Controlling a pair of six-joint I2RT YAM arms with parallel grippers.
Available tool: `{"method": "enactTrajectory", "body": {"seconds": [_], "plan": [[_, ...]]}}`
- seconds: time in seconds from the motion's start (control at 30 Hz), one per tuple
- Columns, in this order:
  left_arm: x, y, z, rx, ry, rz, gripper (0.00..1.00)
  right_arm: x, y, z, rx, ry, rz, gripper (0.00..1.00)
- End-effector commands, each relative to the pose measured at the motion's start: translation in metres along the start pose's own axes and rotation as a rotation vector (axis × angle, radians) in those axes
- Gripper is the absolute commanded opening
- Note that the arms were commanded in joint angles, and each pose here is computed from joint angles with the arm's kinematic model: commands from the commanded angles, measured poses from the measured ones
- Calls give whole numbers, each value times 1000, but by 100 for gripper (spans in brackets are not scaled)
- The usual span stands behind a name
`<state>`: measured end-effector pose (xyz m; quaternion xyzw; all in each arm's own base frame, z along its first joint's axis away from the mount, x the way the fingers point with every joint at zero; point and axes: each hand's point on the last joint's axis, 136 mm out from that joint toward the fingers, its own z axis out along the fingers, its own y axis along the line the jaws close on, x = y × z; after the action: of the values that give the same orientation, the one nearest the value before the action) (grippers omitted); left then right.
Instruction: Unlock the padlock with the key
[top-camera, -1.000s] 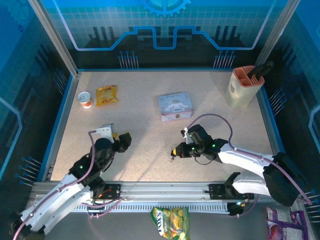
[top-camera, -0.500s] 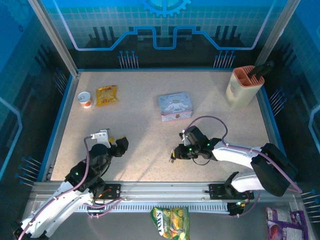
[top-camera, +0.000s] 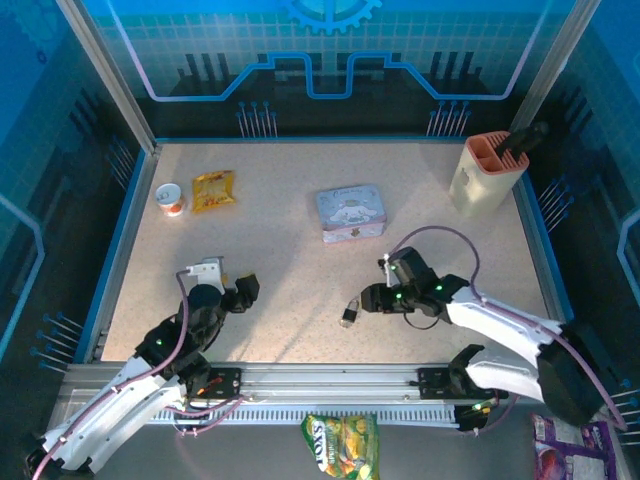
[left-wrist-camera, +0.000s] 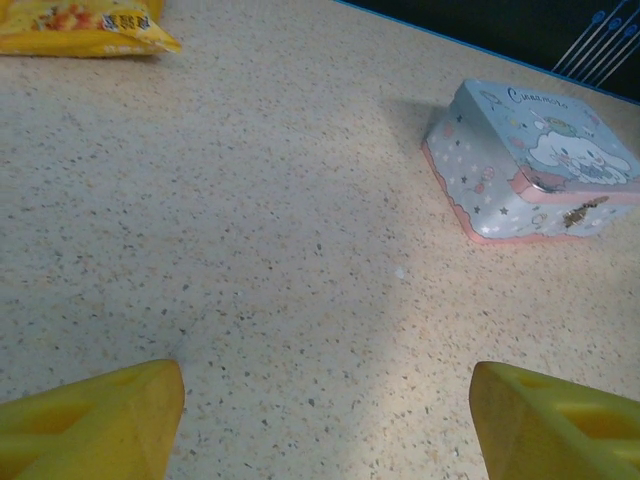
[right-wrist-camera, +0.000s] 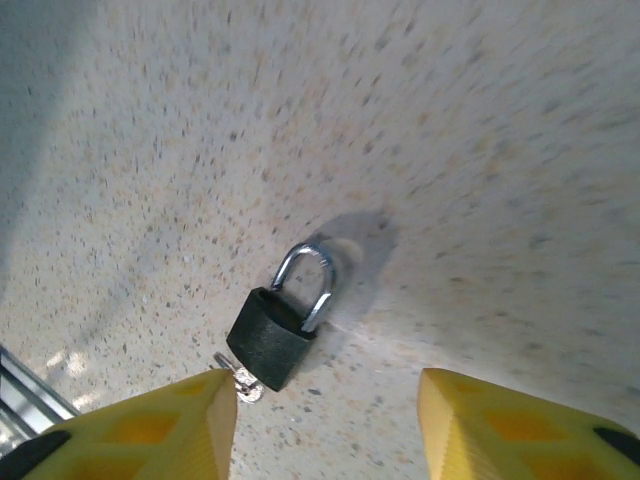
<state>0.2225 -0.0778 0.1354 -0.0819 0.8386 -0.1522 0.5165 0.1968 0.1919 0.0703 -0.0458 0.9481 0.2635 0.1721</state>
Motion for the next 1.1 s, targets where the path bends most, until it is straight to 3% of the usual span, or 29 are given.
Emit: {"method": "enactTrajectory", "body": {"seconds": [0.0,0.07,0.1,0.2,0.33,0.37,0.4,0.47,0.53,0.7,0.97,1.07], "plan": [[-24,7,-4,-60,-88,22,78,-27,-11,-37,81,-112,-82,54],[-35,11,-5,-95,-138,28,87,-47,-17,-58,115,-204,-106,58],[-41,13,-5,-115,-167,35,98,-57,-21,-68,139,-253,-121,60],[-60,26,-6,-216,-280,97,99,-89,-50,-93,279,-435,-134,78],[-81,42,-9,-342,-414,179,99,-116,-74,-120,367,-667,-168,81],[-86,43,-9,-350,-448,193,99,-120,-79,-125,376,-720,-166,94],[-89,43,-7,-351,-473,216,99,-124,-86,-129,388,-772,-148,100],[-95,50,-7,-378,-531,209,99,-127,-100,-129,420,-833,-128,100],[-95,66,0,-437,-512,187,99,-130,-111,-124,453,-863,-139,100],[-80,75,38,-453,-329,262,99,-147,-126,-129,567,-883,-160,100],[-65,45,102,-213,-246,394,99,-159,-153,-98,693,-843,-247,99],[-72,39,117,-150,-285,415,99,-170,-152,-88,689,-854,-299,100]]}}
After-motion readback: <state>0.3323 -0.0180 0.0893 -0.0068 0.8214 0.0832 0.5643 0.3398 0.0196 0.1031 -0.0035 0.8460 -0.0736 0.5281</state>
